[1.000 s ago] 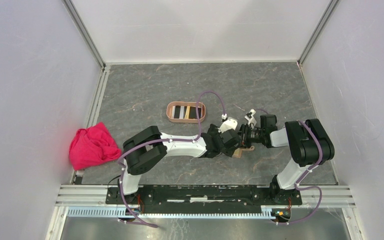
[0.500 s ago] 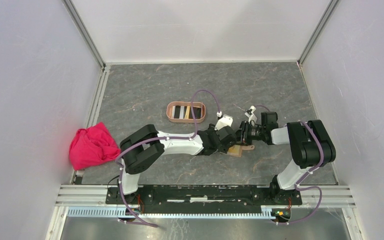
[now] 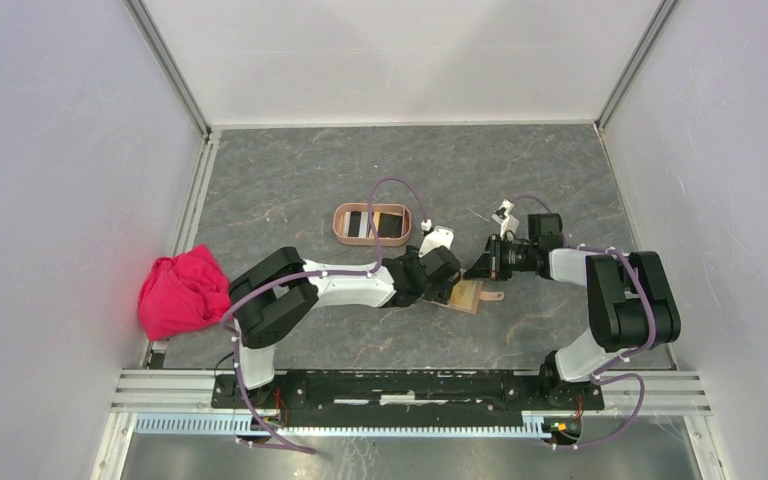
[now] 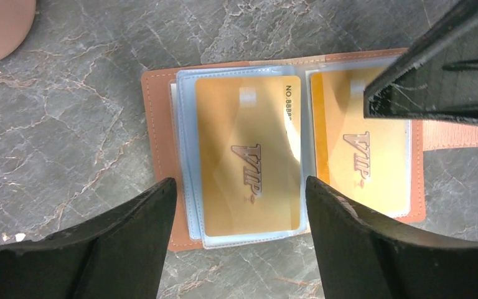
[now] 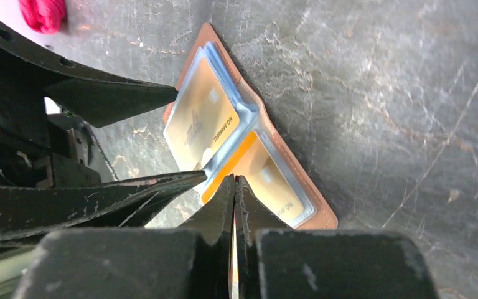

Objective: Put the credit cards into the card holder
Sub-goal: Insert the credit card into the card holder, then close the card holder at the center of the board.

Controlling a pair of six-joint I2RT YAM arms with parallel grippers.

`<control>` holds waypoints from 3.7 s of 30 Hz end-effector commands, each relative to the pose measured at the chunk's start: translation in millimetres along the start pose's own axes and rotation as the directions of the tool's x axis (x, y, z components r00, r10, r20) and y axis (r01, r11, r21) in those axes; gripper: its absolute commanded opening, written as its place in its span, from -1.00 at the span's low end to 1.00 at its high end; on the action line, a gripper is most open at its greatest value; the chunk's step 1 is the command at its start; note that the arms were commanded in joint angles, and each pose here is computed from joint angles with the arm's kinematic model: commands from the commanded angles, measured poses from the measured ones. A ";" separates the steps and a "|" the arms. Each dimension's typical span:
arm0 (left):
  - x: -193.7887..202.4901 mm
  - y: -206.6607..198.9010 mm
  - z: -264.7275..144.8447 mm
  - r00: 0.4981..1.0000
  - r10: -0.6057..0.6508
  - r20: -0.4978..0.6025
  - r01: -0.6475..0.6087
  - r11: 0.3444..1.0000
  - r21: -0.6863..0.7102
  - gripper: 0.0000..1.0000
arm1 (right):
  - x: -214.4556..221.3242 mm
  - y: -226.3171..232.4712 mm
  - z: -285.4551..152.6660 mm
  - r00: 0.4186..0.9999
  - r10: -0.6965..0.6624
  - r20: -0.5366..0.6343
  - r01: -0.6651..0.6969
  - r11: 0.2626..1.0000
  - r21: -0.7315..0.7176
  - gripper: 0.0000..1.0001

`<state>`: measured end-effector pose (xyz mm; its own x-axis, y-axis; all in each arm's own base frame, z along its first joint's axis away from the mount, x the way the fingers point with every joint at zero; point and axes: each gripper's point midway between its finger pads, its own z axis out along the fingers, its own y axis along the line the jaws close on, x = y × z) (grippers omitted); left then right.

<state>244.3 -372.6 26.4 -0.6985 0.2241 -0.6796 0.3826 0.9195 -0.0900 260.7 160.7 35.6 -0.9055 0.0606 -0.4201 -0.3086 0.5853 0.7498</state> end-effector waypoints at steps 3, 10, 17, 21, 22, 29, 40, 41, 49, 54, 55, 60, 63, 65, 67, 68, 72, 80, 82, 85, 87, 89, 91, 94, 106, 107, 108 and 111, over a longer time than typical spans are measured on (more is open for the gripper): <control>-21.0 -11.2 -21.4 0.995 -0.082 0.050 0.077 0.992 0.101 0.77 | -12.8 7.4 6.6 0.970 -0.239 -0.048 0.241 0.969 0.056 -1.00; -33.1 2.8 -43.0 0.985 -0.127 0.113 0.112 0.985 0.128 1.00 | -14.6 -5.1 16.5 0.953 -0.277 -0.119 0.296 0.936 0.192 -1.00; -32.2 24.1 -53.7 0.945 -0.314 0.093 0.273 0.912 0.305 1.00 | -12.9 -0.1 35.8 0.938 -0.293 -0.184 0.326 0.926 0.189 -1.00; -30.3 23.5 -57.2 0.920 -0.387 0.061 0.333 0.854 0.399 0.90 | -20.8 8.4 44.4 0.923 -0.334 -0.191 0.366 0.915 0.170 -1.00; -29.1 22.9 -56.6 0.919 -0.389 0.054 0.337 0.851 0.402 0.85 | -23.7 9.6 43.0 0.918 -0.348 -0.189 0.380 0.909 0.173 -1.00; -17.1 31.8 -38.8 0.879 -0.476 -0.023 0.446 0.807 0.387 0.46 | -23.3 14.6 7.5 0.765 -0.600 -0.232 0.635 0.762 0.125 -1.00; 0.1 37.8 -24.5 0.843 -0.525 -0.119 0.527 0.760 0.380 0.51 | 10.2 11.1 -21.1 0.741 -0.640 -0.204 0.638 0.765 -0.083 -0.70; 1.8 37.0 -23.6 0.840 -0.527 -0.127 0.532 0.756 0.382 0.51 | 14.7 1.8 -19.8 0.747 -0.618 -0.246 0.621 0.780 -0.074 -0.74; 18.8 33.0 -21.8 0.812 -0.551 -0.192 0.579 0.718 0.386 0.53 | 29.4 -45.3 -21.9 0.741 -0.522 -0.422 0.590 0.806 0.040 -0.85; 23.0 26.5 -21.6 0.791 -0.568 -0.227 0.606 0.679 0.413 0.54 | 34.6 -59.7 -23.1 0.736 -0.487 -0.470 0.582 0.810 0.074 -0.84; 24.0 25.4 -21.1 0.787 -0.571 -0.233 0.611 0.672 0.417 0.54 | 35.5 -61.0 -23.1 0.735 -0.482 -0.477 0.580 0.811 0.075 -0.85; 22.1 18.2 -23.3 0.770 -0.587 -0.249 0.627 0.625 0.465 0.47 | 36.4 -61.6 -22.8 0.736 -0.478 -0.479 0.577 0.813 0.074 -0.85; 11.5 9.0 -31.3 0.761 -0.598 -0.251 0.623 0.568 0.538 0.39 | 36.8 -61.9 -22.6 0.735 -0.477 -0.482 0.576 0.814 0.073 -0.84; 2.5 0.0 -38.4 0.760 -0.597 -0.257 0.612 0.523 0.594 0.34 | 36.4 -61.4 -22.5 0.736 -0.477 -0.481 0.576 0.814 0.072 -0.84; -6.7 -9.6 -45.9 0.755 -0.597 -0.272 0.602 0.466 0.648 0.31 | 36.0 -61.3 -22.4 0.736 -0.478 -0.479 0.576 0.814 0.072 -0.84; -14.1 -14.6 -50.7 0.752 -0.600 -0.271 0.590 0.430 0.684 0.30 | 35.7 -61.0 -22.7 0.737 -0.478 -0.478 0.576 0.814 0.073 -0.84; -23.9 -29.4 -55.2 0.745 -0.594 -0.302 0.579 0.352 0.735 0.24 | 35.7 -60.6 -22.8 0.737 -0.479 -0.477 0.576 0.815 0.071 -0.83; -47.9 -49.7 -78.6 0.753 -0.591 -0.290 0.512 0.248 0.823 0.23 | 34.3 -59.3 -23.5 0.740 -0.482 -0.469 0.574 0.816 0.066 -0.81; -50.3 -53.0 -80.8 0.759 -0.585 -0.286 0.503 0.247 0.828 0.25 | 33.5 -58.1 -23.6 0.741 -0.484 -0.465 0.573 0.817 0.063 -0.81; -50.6 -56.9 -77.5 0.767 -0.574 -0.288 0.504 0.260 0.824 0.26 | 30.2 -56.0 -24.8 0.747 -0.489 -0.451 0.573 0.817 0.062 -0.81; -48.7 -59.3 -72.4 0.772 -0.564 -0.294 0.510 0.273 0.816 0.26 | 28.0 -53.8 -25.6 0.751 -0.494 -0.438 0.572 0.819 0.056 -0.79; -47.9 -59.8 -67.8 0.773 -0.561 -0.295 0.517 0.289 0.806 0.25 | 25.4 -52.2 -27.4 0.759 -0.495 -0.423 0.567 0.822 0.055 -0.79; -45.8 -58.5 -62.7 0.779 -0.559 -0.284 0.520 0.323 0.791 0.26 | 23.2 -51.9 -29.2 0.764 -0.495 -0.412 0.565 0.823 0.058 -0.78; -42.4 -55.2 -56.8 0.792 -0.550 -0.264 0.517 0.375 0.769 0.26 | 22.1 -51.3 -30.5 0.770 -0.494 -0.403 0.560 0.827 0.055 -0.77; -53.5 -67.7 -60.5 0.818 -0.517 -0.252 0.480 0.370 0.795 0.29 | 2.4 -34.5 -44.6 0.780 -0.547 -0.304 0.581 0.814 0.024 -0.54; -55.7 -68.4 -62.3 0.822 -0.514 -0.247 0.474 0.375 0.797 0.30 | -0.3 -29.9 -47.4 0.775 -0.565 -0.284 0.592 0.806 0.011 -0.49; -57.0 -69.1 -63.7 0.827 -0.508 -0.242 0.467 0.380 0.798 0.32 | -4.2 -24.1 -50.3 0.768 -0.586 -0.259 0.607 0.795 0.001 -0.46; -57.6 -71.8 -60.3 0.839 -0.490 -0.238 0.457 0.396 0.796 0.35 | -11.7 -5.1 -57.5 0.727 -0.657 -0.199 0.664 0.747 -0.040 -0.35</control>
<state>219.4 -423.1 90.7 -0.9417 -0.2183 -0.2560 0.2027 0.2392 -0.9496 247.0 104.7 29.9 -0.6552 -0.4918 -0.5734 -0.7474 0.5327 0.3971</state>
